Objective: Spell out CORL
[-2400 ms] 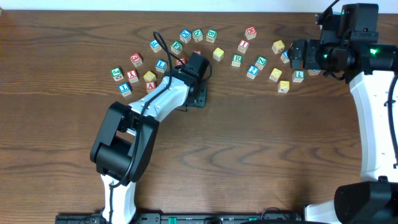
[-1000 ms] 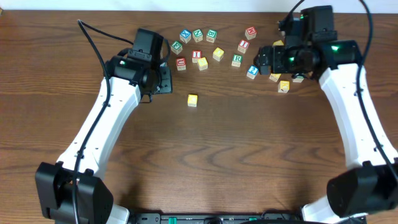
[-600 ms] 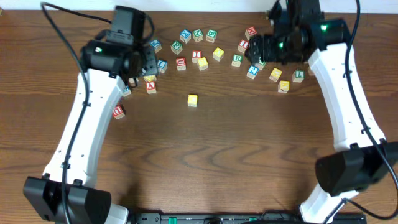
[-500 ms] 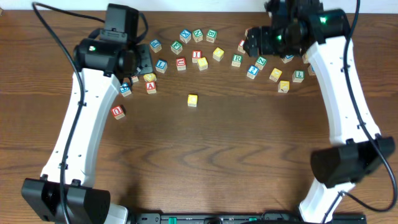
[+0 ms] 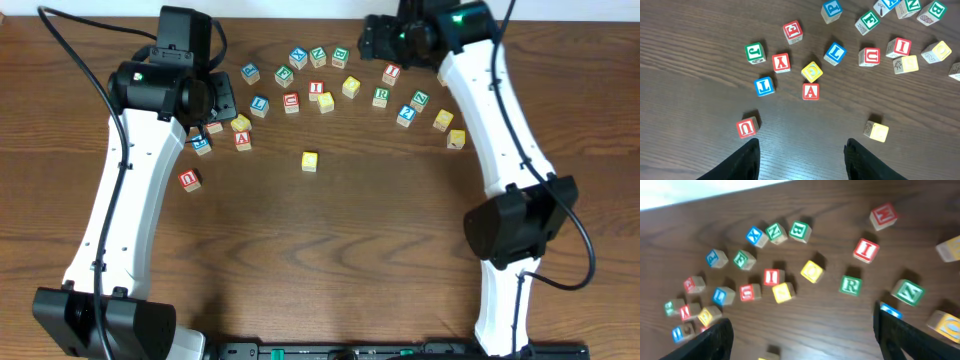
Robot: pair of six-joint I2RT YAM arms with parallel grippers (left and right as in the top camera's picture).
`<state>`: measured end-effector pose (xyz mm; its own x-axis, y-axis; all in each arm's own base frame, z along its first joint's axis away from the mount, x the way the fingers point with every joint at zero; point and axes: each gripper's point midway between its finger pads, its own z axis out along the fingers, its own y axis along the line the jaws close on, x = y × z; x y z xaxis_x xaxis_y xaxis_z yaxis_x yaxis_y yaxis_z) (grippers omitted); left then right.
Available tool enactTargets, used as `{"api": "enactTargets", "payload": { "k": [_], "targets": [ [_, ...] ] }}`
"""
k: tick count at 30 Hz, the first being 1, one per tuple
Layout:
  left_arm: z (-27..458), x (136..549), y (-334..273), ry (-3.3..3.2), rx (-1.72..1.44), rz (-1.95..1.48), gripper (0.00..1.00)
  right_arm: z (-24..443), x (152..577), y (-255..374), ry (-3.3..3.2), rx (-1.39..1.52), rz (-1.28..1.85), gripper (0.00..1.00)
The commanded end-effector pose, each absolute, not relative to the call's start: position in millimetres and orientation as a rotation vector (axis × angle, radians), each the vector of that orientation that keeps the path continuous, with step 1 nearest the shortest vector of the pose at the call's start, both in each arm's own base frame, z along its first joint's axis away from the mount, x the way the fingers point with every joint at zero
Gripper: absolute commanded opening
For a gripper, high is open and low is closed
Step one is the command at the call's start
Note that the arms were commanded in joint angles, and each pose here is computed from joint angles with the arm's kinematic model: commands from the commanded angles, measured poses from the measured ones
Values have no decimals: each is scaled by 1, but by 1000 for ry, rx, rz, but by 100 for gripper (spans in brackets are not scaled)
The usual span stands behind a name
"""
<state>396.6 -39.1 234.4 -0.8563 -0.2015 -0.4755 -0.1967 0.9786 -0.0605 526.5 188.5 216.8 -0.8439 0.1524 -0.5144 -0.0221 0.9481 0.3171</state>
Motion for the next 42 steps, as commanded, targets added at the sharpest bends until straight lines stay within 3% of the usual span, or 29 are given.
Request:
{"api": "enactTargets", "payload": {
  "k": [1,5,13,24,42],
  "targets": [
    [249,396,-35,2587,-302,-11,54,181,534,203,2574,212,349,80],
    [245,394,-35,2599,-302,-7,54,144,540,222,2604,217,337,69],
    [242,390,-35,2619,-302,0,54,94,547,226,2649,279,278,63],
    [242,390,-35,2619,-302,0,54,52,548,220,2692,368,207,59],
    [240,388,-34,2632,-302,5,54,28,571,223,2609,467,226,56]
  ]
}}
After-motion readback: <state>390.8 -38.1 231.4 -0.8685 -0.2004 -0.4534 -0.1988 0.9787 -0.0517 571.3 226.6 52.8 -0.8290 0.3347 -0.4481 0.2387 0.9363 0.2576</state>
